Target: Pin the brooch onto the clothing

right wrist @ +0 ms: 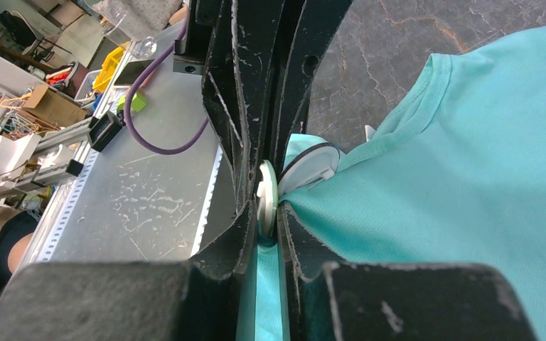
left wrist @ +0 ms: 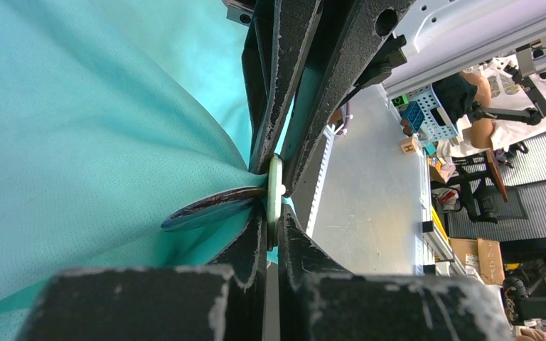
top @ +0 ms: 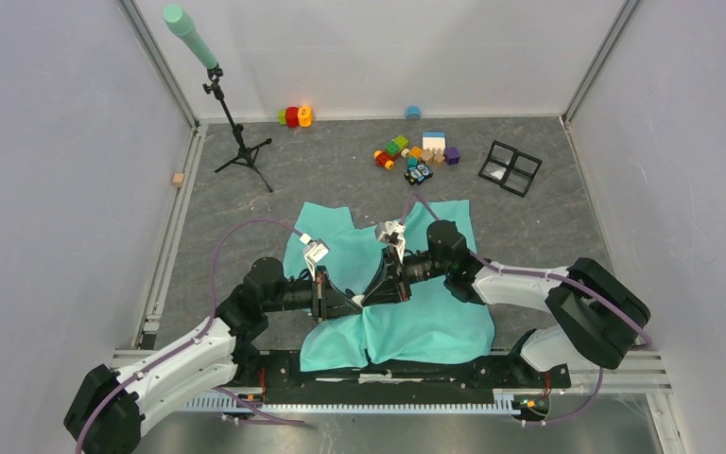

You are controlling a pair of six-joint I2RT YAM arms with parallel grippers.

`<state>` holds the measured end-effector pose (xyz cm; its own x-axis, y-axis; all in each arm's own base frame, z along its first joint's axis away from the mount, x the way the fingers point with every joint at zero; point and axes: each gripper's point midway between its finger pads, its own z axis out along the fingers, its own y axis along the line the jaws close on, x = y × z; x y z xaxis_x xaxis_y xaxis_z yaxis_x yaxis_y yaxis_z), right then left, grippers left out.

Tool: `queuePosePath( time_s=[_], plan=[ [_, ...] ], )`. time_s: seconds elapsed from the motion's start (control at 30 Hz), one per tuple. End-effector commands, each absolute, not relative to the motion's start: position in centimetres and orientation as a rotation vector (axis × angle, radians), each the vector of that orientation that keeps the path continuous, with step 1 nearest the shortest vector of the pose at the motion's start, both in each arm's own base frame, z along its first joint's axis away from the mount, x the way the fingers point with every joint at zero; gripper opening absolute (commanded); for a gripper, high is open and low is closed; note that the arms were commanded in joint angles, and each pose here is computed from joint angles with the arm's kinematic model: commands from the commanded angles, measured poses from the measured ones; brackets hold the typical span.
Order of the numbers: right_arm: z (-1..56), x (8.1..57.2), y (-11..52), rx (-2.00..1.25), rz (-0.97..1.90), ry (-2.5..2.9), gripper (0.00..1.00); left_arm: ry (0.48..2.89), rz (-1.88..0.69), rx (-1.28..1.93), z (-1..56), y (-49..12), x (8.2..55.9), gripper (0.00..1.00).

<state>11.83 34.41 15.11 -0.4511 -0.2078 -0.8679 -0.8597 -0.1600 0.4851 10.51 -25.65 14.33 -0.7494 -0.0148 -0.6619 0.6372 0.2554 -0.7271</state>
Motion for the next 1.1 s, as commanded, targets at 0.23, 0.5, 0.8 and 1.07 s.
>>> queuePosePath(
  time_s=[0.23, 0.5, 0.8, 1.07],
  plan=[
    [16.3, 12.8, 36.0, -1.234, 1.638, 1.548, 0.1, 1.924, -1.541, 0.55, 15.7, -26.0, 11.1, 0.02],
    [15.2, 13.5, 36.5, -1.231, 1.59, 1.614, 0.08, 1.921, -1.541, 0.549, 15.8, -26.0, 11.2, 0.02],
    [13.8, 14.5, 36.8, -1.206, 1.515, 1.699, 0.04, 1.92, -1.543, 0.55, 15.8, -26.0, 11.1, 0.02],
    [12.6, 16.9, 36.5, -1.098, 1.358, 1.798, 0.04, 1.92, -1.541, 0.548, 15.8, -26.0, 11.2, 0.02]
  ],
)
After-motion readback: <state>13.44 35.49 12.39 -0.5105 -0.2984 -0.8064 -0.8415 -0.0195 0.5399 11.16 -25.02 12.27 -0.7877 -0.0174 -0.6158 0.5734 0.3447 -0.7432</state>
